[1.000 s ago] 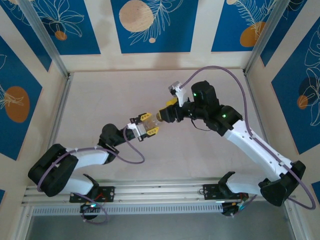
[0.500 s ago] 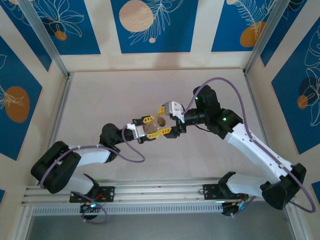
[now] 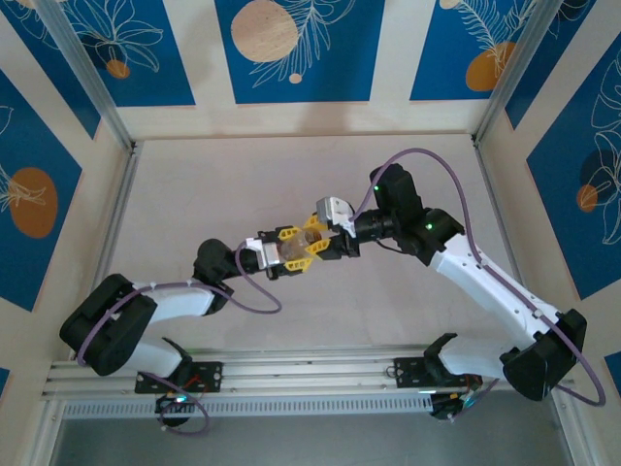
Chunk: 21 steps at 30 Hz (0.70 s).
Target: Sort the pills into containers
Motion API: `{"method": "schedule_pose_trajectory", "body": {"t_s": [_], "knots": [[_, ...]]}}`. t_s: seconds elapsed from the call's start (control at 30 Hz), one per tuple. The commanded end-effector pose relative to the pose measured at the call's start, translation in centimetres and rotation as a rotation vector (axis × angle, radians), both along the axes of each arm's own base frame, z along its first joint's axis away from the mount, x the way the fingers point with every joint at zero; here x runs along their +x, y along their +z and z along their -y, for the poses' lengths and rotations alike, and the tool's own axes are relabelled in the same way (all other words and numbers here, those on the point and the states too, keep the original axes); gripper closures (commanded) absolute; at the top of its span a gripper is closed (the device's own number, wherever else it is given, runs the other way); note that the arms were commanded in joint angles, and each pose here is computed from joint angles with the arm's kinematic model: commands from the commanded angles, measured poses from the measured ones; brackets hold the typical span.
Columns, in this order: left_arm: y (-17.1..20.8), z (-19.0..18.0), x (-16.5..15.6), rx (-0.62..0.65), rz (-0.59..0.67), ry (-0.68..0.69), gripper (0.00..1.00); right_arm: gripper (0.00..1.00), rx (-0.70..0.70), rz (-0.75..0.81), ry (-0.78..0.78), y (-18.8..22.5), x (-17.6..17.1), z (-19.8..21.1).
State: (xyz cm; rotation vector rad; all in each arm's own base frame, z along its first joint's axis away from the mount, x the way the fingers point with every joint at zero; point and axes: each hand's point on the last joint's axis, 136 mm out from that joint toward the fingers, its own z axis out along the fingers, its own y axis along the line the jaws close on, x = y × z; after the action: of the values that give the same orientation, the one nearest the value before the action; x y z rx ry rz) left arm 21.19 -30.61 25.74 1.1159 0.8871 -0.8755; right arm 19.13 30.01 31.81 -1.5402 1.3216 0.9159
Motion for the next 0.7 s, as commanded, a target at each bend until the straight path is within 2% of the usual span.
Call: {"method": "schedule_pose_trajectory", "body": {"t_s": [0.0, 0.2, 0.43, 0.6, 0.63, 0.67], "knots": [[2.1, 0.0, -0.2, -0.049, 0.082, 0.007, 1.00, 0.83, -0.013, -0.102, -0.088, 0.1, 0.3, 0.3], [2.1, -0.6, 1.3, -0.026, 0.112, 0.131, 1.00, 1.00, -0.089, -0.265, -0.321, -1.9, 2.1, 0.7], [2.1, -1.0, 2.6, 0.008, 0.139, 0.223, 1.00, 1.00, -0.086, -0.489, -0.610, -4.1, 4.3, 1.5], [1.5, -1.0, 3.2, 0.027, 0.137, 0.261, 1.00, 1.00, -0.014, -0.552, -0.697, -3.2, 5.2, 0.8], [1.3, -1.0, 3.2, 0.028, 0.135, 0.262, 1.00, 0.94, -0.001, -0.561, -0.690, -2.8, 5.2, 0.6], [1.3, -1.0, 3.2, 0.024, 0.133, 0.263, 1.00, 0.79, 0.011, -0.567, -0.680, -2.2, 5.2, 0.4]]}}
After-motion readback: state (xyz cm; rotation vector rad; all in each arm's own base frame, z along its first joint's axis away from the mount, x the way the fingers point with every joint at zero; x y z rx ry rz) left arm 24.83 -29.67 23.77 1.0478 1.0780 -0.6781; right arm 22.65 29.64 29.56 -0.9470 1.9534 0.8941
